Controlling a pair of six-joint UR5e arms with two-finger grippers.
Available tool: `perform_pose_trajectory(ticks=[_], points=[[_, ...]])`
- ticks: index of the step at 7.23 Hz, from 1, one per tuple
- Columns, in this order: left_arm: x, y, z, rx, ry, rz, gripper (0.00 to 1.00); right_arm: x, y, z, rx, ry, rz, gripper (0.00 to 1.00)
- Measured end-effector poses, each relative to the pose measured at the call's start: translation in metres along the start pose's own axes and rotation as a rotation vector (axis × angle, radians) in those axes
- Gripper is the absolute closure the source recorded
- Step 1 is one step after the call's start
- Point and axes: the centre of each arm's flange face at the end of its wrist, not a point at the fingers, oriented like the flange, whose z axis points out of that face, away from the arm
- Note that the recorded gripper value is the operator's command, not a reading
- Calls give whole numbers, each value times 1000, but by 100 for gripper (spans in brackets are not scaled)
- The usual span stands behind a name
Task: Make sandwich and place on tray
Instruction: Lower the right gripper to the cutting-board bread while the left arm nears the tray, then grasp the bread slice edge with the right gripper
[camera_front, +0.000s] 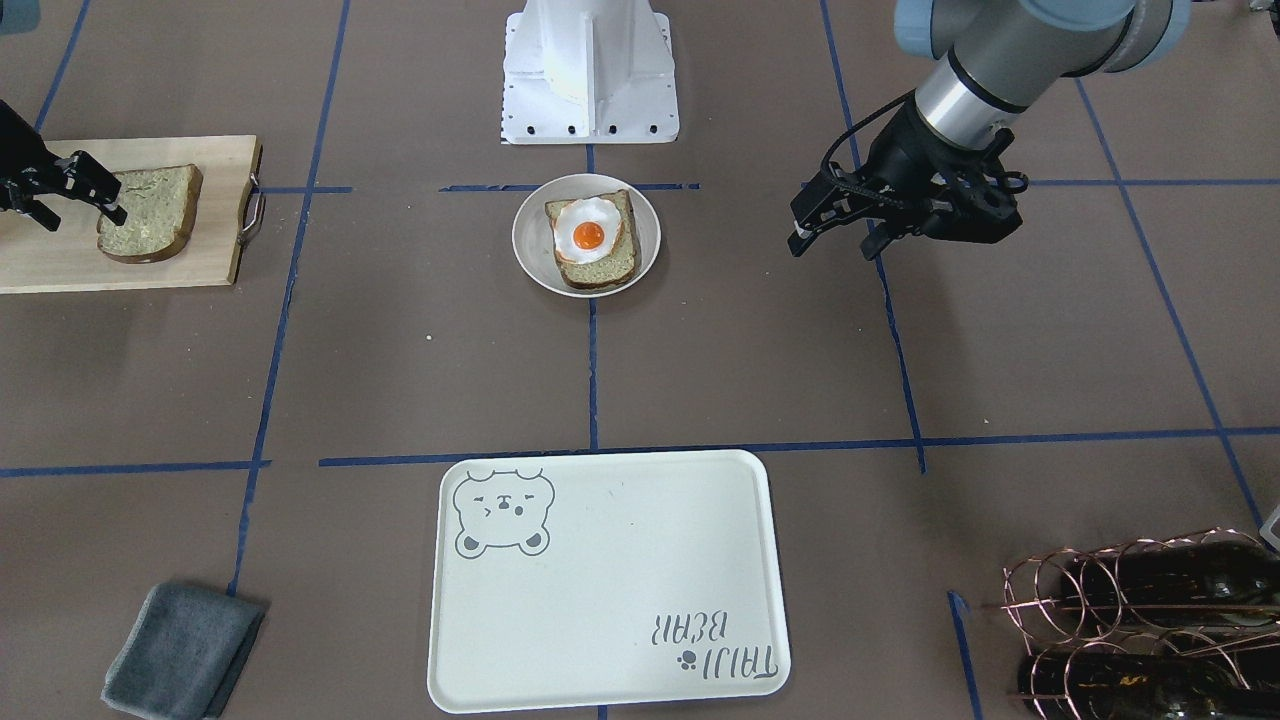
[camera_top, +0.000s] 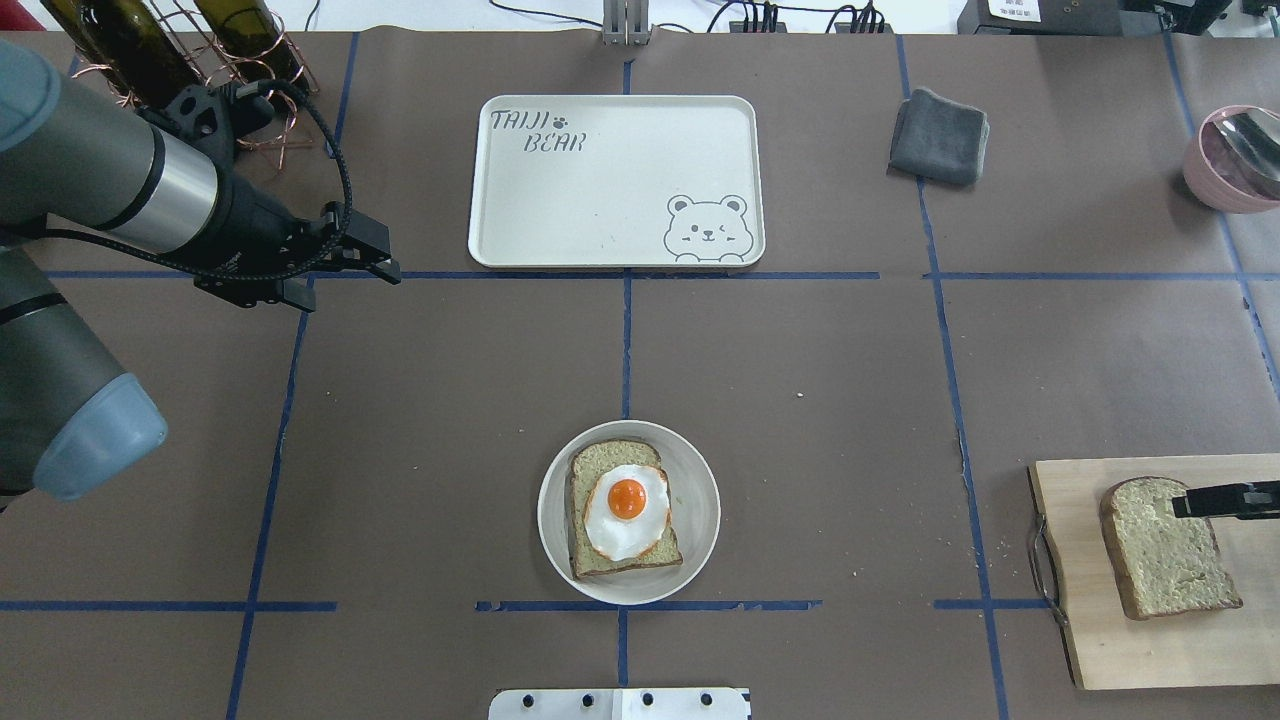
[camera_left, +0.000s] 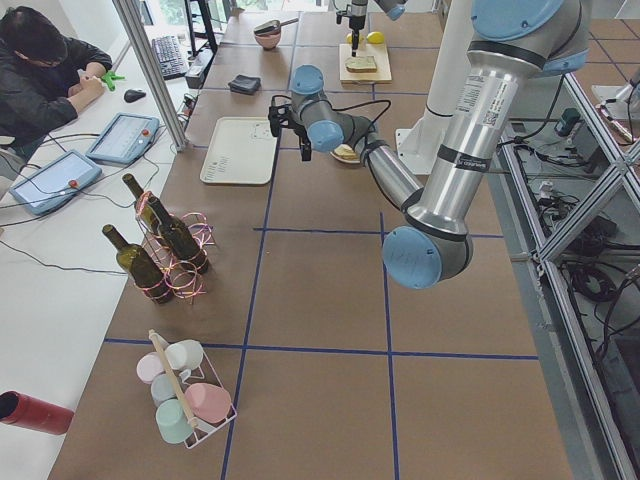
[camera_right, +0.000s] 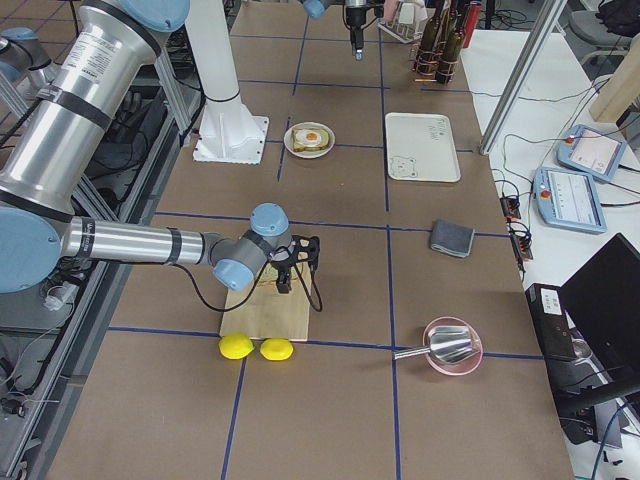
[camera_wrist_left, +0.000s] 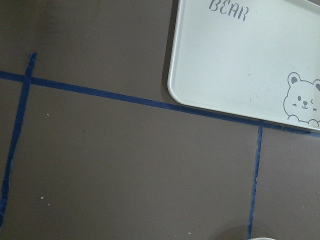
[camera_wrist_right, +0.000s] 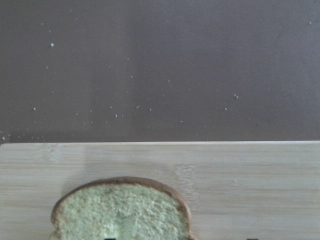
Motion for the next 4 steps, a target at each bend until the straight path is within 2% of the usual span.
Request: perform_pose_trajectory(ticks=[1,2,4], points=[[0,0,1,-1,0,-1,0,-3,3,4,-9,3,-7,25],[0,0,1,-2,-1,-2,0,-3,5,6,-15,5,-10,35],[0,-1,2,-1,-3,-3,0,-1,10,8,-29,10,-11,39]])
